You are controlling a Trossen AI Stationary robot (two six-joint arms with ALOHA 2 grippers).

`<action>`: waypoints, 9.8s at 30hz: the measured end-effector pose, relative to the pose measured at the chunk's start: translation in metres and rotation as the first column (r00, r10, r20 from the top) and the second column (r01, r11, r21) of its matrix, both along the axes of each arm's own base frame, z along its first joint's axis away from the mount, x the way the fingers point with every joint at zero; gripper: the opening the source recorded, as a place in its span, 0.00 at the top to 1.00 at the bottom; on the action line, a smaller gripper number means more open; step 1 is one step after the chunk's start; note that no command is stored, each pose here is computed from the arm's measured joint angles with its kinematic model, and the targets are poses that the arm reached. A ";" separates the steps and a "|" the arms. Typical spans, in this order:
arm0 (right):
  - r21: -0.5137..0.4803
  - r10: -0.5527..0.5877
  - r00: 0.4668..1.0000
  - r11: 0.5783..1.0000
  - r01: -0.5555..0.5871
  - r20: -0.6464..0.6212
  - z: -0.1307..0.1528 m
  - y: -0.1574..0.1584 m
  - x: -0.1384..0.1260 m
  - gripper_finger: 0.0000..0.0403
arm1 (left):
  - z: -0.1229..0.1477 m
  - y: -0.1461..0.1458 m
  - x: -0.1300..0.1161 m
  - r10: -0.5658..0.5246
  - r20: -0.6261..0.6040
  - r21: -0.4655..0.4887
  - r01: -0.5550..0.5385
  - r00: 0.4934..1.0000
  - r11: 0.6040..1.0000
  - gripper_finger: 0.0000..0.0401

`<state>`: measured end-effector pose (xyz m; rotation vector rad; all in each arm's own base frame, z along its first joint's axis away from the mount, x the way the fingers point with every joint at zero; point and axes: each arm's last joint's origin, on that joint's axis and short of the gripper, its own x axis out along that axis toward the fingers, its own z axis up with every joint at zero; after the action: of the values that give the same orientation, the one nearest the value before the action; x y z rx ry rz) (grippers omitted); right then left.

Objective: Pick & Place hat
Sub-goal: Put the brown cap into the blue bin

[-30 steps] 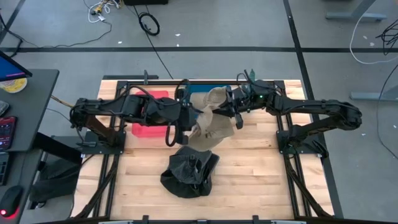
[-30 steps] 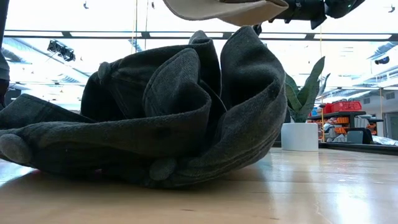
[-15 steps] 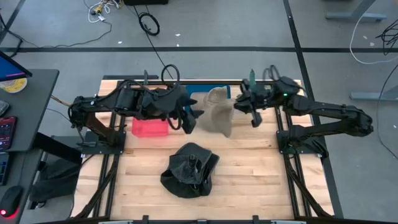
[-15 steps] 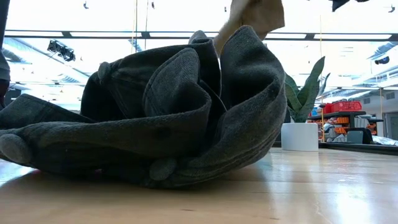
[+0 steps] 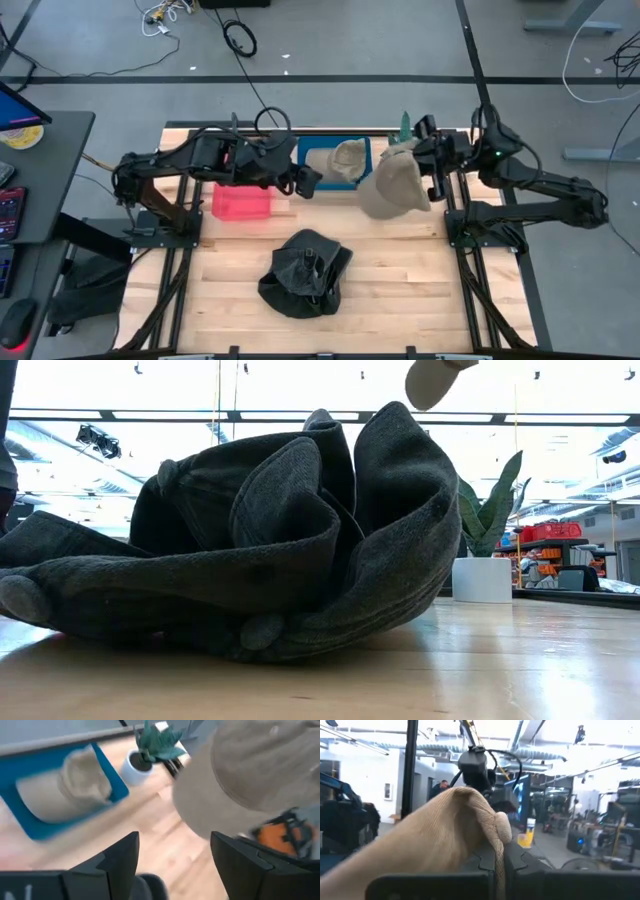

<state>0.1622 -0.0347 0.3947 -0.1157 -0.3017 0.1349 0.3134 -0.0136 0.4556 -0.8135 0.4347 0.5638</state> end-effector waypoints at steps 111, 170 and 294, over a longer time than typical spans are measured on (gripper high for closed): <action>0.512 0.114 0.989 0.858 -0.047 -0.099 0.000 0.011 -0.058 0.36 | 0.066 -0.008 -0.011 -0.179 0.512 0.101 0.148 0.840 0.984 0.97; 0.720 0.493 0.813 0.438 -0.539 0.309 0.011 -0.003 0.042 0.67 | 0.056 0.002 -0.035 -0.228 0.272 0.215 0.171 0.935 0.961 0.97; 0.715 0.112 0.711 0.224 0.663 -0.694 -0.122 -0.160 0.194 1.00 | 0.028 -0.030 -0.055 -0.231 -0.203 0.502 0.304 0.952 0.810 0.54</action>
<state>0.3565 -0.1950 0.2728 1.1491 0.4019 -0.4574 0.2583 -0.0441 0.4840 -0.1741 0.4773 0.4408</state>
